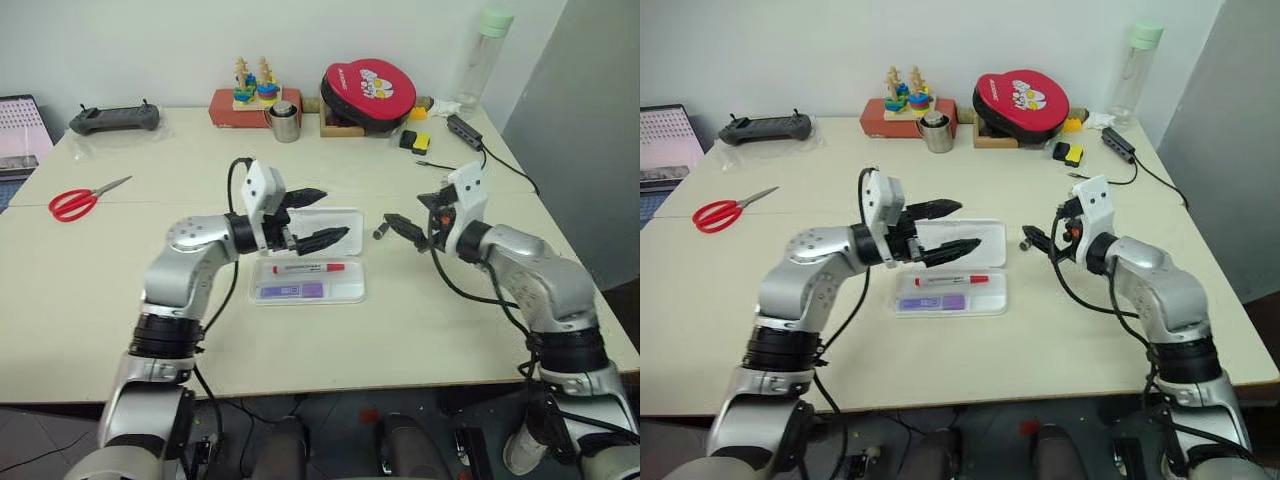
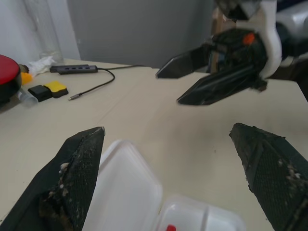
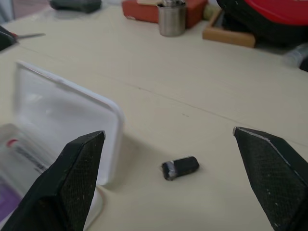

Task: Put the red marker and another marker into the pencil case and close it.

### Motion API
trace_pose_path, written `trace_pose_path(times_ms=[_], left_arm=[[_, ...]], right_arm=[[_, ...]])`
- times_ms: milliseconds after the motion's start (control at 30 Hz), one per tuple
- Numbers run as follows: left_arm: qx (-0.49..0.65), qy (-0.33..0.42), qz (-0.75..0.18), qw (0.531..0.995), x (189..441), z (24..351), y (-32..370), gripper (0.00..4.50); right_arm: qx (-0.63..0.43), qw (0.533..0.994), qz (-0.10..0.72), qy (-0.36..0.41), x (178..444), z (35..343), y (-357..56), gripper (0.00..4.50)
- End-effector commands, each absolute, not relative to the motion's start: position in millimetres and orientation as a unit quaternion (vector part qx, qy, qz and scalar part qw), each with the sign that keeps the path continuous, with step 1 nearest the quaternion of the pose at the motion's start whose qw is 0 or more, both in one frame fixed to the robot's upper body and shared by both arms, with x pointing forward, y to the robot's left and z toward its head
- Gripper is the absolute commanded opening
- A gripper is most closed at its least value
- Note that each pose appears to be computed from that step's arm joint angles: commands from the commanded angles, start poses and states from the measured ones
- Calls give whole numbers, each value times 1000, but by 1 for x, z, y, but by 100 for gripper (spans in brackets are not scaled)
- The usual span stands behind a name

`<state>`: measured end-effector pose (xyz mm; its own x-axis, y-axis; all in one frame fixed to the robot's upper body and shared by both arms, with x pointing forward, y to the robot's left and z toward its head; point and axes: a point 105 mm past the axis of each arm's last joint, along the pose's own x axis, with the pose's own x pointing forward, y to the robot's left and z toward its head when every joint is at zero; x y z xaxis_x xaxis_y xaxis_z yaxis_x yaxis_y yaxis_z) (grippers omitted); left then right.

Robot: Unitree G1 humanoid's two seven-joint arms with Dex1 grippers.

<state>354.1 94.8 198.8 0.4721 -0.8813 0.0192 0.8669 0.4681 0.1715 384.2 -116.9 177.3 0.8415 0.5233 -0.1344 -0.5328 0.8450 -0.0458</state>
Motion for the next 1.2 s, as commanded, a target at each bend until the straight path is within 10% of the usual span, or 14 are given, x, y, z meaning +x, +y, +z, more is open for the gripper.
trace_pose_path(times_ms=[33,467,1200], left_arm=[[64,-83,-459,882,363,212,92,446],[70,-80,-454,884,358,207,85,446],[60,-108,-467,876,365,225,54,450]], right_arm=[[-36,977,199,65,410,170,-119,450],[-32,980,142,136,436,120,-82,450],[-55,983,84,153,431,107,-109,3]])
